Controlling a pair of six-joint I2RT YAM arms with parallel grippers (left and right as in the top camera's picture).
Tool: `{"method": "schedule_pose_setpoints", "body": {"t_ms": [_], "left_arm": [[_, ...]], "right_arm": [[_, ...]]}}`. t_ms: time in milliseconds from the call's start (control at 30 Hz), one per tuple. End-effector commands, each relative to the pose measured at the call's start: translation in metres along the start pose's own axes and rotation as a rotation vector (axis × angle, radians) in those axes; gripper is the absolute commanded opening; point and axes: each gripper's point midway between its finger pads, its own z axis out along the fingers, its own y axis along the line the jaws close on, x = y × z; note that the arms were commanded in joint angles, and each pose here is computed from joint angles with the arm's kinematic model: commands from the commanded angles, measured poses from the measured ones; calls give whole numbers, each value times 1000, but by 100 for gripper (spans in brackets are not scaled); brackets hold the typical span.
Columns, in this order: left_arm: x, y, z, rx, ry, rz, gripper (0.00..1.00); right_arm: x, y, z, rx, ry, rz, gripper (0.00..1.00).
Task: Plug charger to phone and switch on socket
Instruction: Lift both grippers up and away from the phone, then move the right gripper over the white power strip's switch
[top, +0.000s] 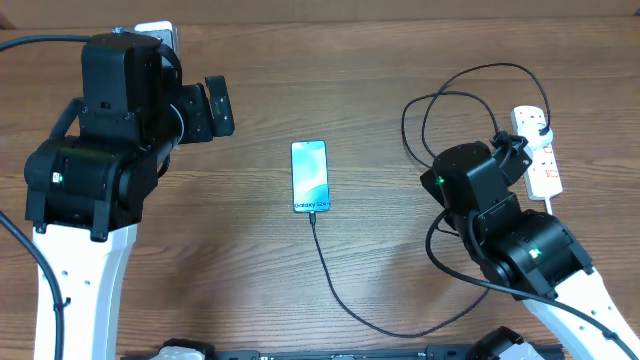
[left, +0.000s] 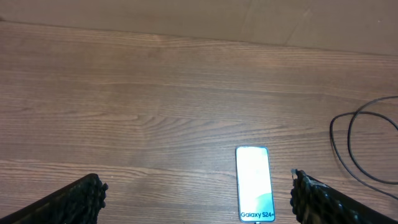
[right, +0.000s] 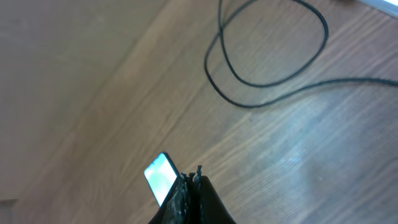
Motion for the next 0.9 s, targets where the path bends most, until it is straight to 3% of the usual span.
{"method": "schedule_pose_setpoints", "body": {"t_ms": [0,367,867], "left_arm": [[1,2,1,-13,2,9,100],[-4,5,-35,8,-82,-1,100],[2,25,-172,80,-410,-48,100]], "right_arm": [[-3,-5,1,12,24,31,4],[-10,-24,5,71,53,81,4],[3,-18,4,39,128,86,4]]}}
